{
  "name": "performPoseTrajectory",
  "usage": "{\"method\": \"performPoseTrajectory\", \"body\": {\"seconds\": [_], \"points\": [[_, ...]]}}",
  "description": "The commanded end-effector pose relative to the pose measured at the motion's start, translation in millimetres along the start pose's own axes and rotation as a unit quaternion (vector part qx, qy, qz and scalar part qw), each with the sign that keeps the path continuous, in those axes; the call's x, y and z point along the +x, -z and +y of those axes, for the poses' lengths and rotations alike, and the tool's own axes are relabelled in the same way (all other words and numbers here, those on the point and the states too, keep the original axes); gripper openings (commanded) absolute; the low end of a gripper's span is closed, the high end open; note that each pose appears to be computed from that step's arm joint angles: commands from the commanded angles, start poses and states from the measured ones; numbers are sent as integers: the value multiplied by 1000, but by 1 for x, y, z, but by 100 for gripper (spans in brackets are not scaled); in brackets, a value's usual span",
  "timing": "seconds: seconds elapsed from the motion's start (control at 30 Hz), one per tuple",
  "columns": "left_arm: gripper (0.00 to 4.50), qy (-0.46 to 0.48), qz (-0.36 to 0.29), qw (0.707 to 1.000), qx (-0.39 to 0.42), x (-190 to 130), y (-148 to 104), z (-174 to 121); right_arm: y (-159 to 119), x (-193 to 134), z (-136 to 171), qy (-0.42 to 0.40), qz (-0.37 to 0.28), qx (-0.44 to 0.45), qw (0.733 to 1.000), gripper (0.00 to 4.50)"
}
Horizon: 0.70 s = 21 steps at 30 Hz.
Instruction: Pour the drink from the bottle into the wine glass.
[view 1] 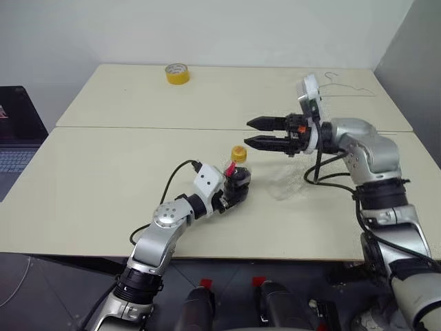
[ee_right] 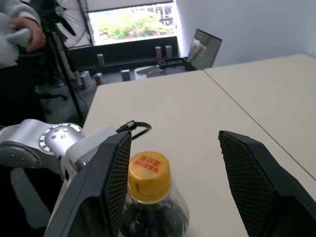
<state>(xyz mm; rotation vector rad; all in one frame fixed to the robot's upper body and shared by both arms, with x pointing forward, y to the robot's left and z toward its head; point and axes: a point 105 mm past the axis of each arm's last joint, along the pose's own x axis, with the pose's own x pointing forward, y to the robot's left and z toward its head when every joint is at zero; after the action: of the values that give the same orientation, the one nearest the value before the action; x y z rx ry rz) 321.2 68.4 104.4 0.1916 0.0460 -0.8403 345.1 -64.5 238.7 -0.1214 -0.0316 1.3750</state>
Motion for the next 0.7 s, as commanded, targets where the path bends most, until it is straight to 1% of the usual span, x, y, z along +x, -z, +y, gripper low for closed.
{"method": "performPoseTrajectory", "body": {"seconds": [0.03, 0.1, 0.23, 0.33, 0.6, 0.7], "points": [[305, 3, 24, 1000, -1, -1, 13, -2, -5, 1, 14, 11, 23, -38, 999, 307], [305, 4, 25, 1000, -1, 0, 13, -1, 3, 3, 17, 23, 44, -41, 998, 307], [305, 10, 26, 1000, 1, 2, 13, -2, 8, 7, 16, 46, 54, -39, 997, 307], [305, 12, 27, 1000, 1, 2, 14, -2, 9, 12, 22, 46, 53, -36, 997, 307], [305, 12, 28, 1000, 3, 2, 15, -2, 8, 21, 21, 60, 42, -30, 997, 307], [305, 11, 29, 1000, 3, 2, 16, -2, 9, 23, 22, 58, 39, -25, 997, 247]]}}
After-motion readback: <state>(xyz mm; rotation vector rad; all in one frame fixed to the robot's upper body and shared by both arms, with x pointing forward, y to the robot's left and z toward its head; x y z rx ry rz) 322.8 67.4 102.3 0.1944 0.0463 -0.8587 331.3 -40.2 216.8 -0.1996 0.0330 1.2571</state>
